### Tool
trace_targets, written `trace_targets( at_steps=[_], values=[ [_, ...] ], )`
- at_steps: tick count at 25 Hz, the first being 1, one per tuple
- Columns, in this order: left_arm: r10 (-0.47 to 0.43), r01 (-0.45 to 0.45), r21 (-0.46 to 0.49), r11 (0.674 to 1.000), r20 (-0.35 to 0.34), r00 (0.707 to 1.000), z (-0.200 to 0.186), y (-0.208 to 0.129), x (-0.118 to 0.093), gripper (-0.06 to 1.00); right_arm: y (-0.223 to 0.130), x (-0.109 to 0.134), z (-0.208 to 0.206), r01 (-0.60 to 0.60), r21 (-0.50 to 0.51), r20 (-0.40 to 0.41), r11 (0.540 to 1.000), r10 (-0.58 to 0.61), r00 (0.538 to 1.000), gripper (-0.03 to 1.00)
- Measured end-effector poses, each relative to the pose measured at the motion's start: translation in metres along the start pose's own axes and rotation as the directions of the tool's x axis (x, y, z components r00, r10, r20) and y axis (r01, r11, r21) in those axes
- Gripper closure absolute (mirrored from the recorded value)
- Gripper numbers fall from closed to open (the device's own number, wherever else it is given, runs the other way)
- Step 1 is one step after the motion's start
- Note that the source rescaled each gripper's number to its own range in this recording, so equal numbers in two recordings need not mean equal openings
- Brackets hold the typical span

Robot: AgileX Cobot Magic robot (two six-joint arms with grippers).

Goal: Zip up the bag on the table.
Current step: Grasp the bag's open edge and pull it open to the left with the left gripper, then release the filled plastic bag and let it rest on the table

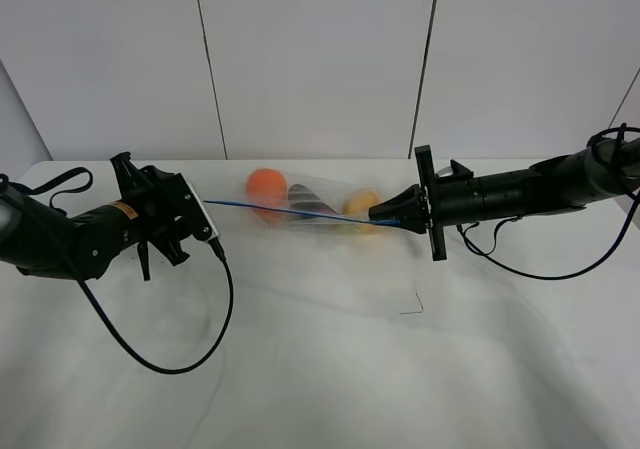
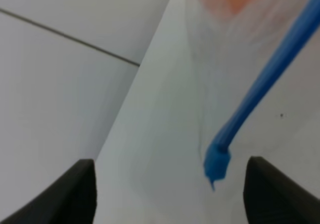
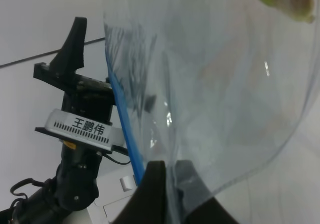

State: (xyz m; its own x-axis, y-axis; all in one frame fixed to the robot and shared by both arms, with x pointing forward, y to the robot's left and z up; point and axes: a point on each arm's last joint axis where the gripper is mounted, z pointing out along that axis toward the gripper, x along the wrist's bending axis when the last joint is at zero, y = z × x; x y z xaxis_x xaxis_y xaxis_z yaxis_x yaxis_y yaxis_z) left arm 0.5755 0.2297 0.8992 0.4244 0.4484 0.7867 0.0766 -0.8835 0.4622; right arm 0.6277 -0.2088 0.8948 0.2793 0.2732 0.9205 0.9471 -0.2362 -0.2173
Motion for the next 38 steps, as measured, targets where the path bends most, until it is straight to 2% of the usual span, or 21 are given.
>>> trace_targets(
  at_steps=[5, 12, 16, 18, 19, 21, 23, 25, 28, 30, 32, 33, 36, 38],
  values=[
    [-0.021, 0.021, 0.019, 1.0, 0.023, 1.0, -0.005, -0.005, -0.007, 0.06, 0.0, 0.0, 0.0, 0.0, 0.0, 0.0, 1.0, 0.0, 1.0, 0.97],
    [-0.042, 0.036, 0.061, 0.997, 0.1, 0.994, -0.019, -0.019, -0.028, 0.06, 0.0, 0.0, 0.0, 0.0, 0.0, 0.0, 1.0, 0.0, 1.0, 0.97],
    [-0.059, 0.052, 0.073, 0.996, 0.102, 0.993, -0.021, -0.021, -0.03, 0.06, 0.0, 0.0, 0.0, 0.0, 0.0, 0.0, 1.0, 0.0, 1.0, 0.97],
    [-0.141, 0.134, 0.099, 0.986, 0.066, 0.988, -0.021, -0.023, -0.028, 0.06, 0.0, 0.0, 0.0, 0.0, 0.0, 0.0, 1.0, 0.0, 1.0, 0.97],
    [-0.208, 0.202, 0.117, 0.972, 0.034, 0.978, -0.02, -0.024, -0.025, 0.06, 0.0, 0.0, 0.0, 0.0, 0.0, 0.0, 1.0, 0.0, 1.0, 0.97],
    [-0.345, 0.347, 0.142, 0.927, -0.037, 0.938, -0.019, -0.027, -0.02, 0.06, 0.0, 0.0, 0.0, 0.0, 0.0, 0.0, 1.0, 0.0, 1.0, 0.97],
    [-0.471, 0.482, 0.161, 0.861, -0.103, 0.876, -0.019, -0.03, -0.017, 0.06, 0.0, 0.0, 0.0, 0.0, 0.0, 0.0, 1.0, 0.0, 1.0, 0.97],
    [-0.588, 0.609, 0.166, 0.776, -0.158, 0.793, -0.019, -0.033, -0.016, 0.06, 0.0, 0.0, 0.0, 0.0, 0.0, 0.0, 1.0, 0.0, 1.0, 0.97],
    [-0.735, 0.767, 0.142, 0.626, -0.219, 0.641, -0.02, -0.036, -0.015, 0.06, 0.0, 0.0, 0.0, 0.0, 0.0, 0.0, 1.0, 0.0, 1.0, 0.97],
    [-0.806, 0.84, 0.118, 0.529, -0.239, 0.542, -0.02, -0.037, -0.015, 0.06, 0.0, 0.0, 0.0, 0.0, 0.0, 0.0, 1.0, 0.0, 1.0, 0.97],
    [-0.849, 0.882, 0.13, 0.453, -0.238, 0.471, -0.021, -0.037, -0.017, 0.06, 0.0, 0.0, 0.0, 0.0, 0.0, 0.0, 1.0, 0.0, 1.0, 0.97],
    [-0.864, 0.893, 0.157, 0.422, -0.23, 0.449, -0.021, -0.036, -0.019, 0.06, 0.0, 0.0, 0.0, 0.0, 0.0, 0.0, 1.0, 0.0, 1.0, 0.97],
    [-0.888, 0.886, 0.283, 0.366, -0.177, 0.424, -0.025, -0.035, -0.018, 0.06, 0.0, 0.0, 0.0, 0.0, 0.0, 0.0, 1.0, 0.0, 1.0, 0.97],
    [-0.908, 0.867, 0.392, 0.308, -0.151, 0.39, -0.028, -0.035, -0.011, 0.06, 0.0, 0.0, 0.0, 0.0, 0.0, 0.0, 1.0, 0.0, 1.0, 0.97]
  ],
)
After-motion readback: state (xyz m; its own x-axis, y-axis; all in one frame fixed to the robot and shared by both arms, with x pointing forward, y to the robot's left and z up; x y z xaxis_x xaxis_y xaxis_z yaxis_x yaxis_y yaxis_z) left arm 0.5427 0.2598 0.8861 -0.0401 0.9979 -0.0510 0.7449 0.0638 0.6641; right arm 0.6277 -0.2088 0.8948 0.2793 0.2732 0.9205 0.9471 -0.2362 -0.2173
